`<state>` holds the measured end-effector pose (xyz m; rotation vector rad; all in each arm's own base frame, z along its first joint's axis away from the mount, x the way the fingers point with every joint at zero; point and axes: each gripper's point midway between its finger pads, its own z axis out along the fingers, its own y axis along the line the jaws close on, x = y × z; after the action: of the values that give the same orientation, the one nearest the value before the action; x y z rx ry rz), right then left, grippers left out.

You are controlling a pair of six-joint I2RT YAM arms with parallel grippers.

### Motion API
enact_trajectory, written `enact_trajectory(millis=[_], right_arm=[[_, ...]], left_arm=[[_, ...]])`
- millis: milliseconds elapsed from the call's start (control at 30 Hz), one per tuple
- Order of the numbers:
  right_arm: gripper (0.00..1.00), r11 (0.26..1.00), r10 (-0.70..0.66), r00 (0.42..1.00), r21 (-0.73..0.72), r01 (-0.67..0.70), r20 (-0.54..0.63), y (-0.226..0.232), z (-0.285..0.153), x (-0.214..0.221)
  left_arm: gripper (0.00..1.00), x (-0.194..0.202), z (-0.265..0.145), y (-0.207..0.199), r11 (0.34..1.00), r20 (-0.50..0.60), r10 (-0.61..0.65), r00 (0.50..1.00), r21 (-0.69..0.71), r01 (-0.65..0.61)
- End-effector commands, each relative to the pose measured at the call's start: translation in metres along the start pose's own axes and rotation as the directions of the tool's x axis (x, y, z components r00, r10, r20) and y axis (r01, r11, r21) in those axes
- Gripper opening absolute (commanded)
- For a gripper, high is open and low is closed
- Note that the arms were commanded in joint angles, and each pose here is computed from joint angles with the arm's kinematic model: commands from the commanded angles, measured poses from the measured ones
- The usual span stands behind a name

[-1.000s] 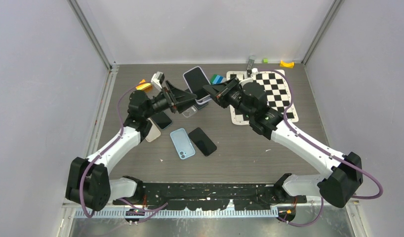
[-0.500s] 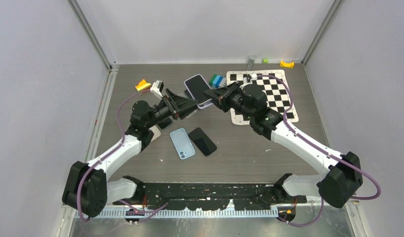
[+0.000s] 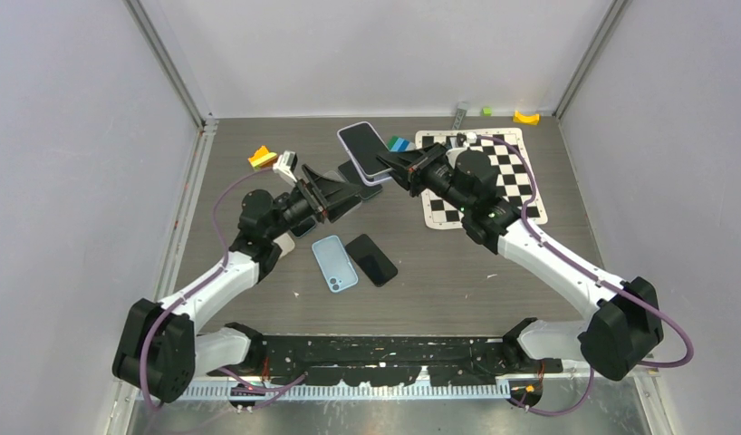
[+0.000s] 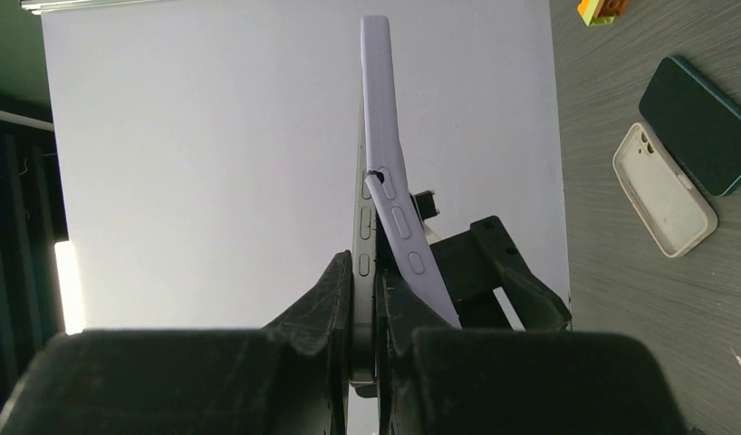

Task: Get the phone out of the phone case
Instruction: Remove the phone case from the phone.

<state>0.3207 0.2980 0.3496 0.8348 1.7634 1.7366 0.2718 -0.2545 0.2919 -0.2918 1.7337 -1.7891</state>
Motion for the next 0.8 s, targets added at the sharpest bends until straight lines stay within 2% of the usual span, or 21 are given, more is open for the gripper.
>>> enact_trajectory(millis=[0,233,400,467,600,667,700,767], right_arm=[[0.00,0.985,-0.004,0.998,-0.174,-0.006,-0.059,0.052,-0.009,0.012],[0.01,0.986,0.000,0.997,-0.166,-0.014,-0.081,0.050,-0.008,0.015],[0.01,0.986,0.002,0.996,-0.168,-0.018,-0.092,0.051,-0.008,0.017],[0.01,0.985,0.002,0.995,-0.172,-0.019,-0.097,0.052,-0.009,0.017],[0.01,0.983,0.004,0.994,-0.184,-0.025,-0.114,0.055,-0.010,0.020],[0.01,0.982,0.000,0.992,-0.188,-0.023,-0.124,0.057,-0.010,0.022],[0.00,0.982,-0.007,0.991,-0.187,-0.018,-0.132,0.056,-0.010,0.024],[0.01,0.985,-0.019,0.989,-0.171,-0.006,-0.146,0.053,-0.010,0.026]], left_arm=[[0.76,-0.010,0.010,-0.035,0.990,0.015,0.084,0.996,0.111,-0.085],[0.81,-0.007,0.016,-0.051,0.976,0.000,0.116,0.993,0.185,-0.114],[0.79,-0.008,0.019,-0.043,0.983,0.002,0.084,0.996,0.164,-0.084],[0.74,-0.010,0.020,-0.040,0.986,0.009,0.069,0.998,0.154,-0.070],[0.53,-0.014,0.025,-0.031,0.993,0.018,0.030,0.999,0.117,-0.032],[0.48,-0.015,0.027,-0.027,0.995,0.018,0.015,1.000,0.099,-0.017],[0.48,-0.016,0.028,-0.025,0.996,0.018,0.010,1.000,0.090,-0.011],[0.59,-0.017,0.031,-0.021,0.997,0.020,-0.001,1.000,0.072,0.000]])
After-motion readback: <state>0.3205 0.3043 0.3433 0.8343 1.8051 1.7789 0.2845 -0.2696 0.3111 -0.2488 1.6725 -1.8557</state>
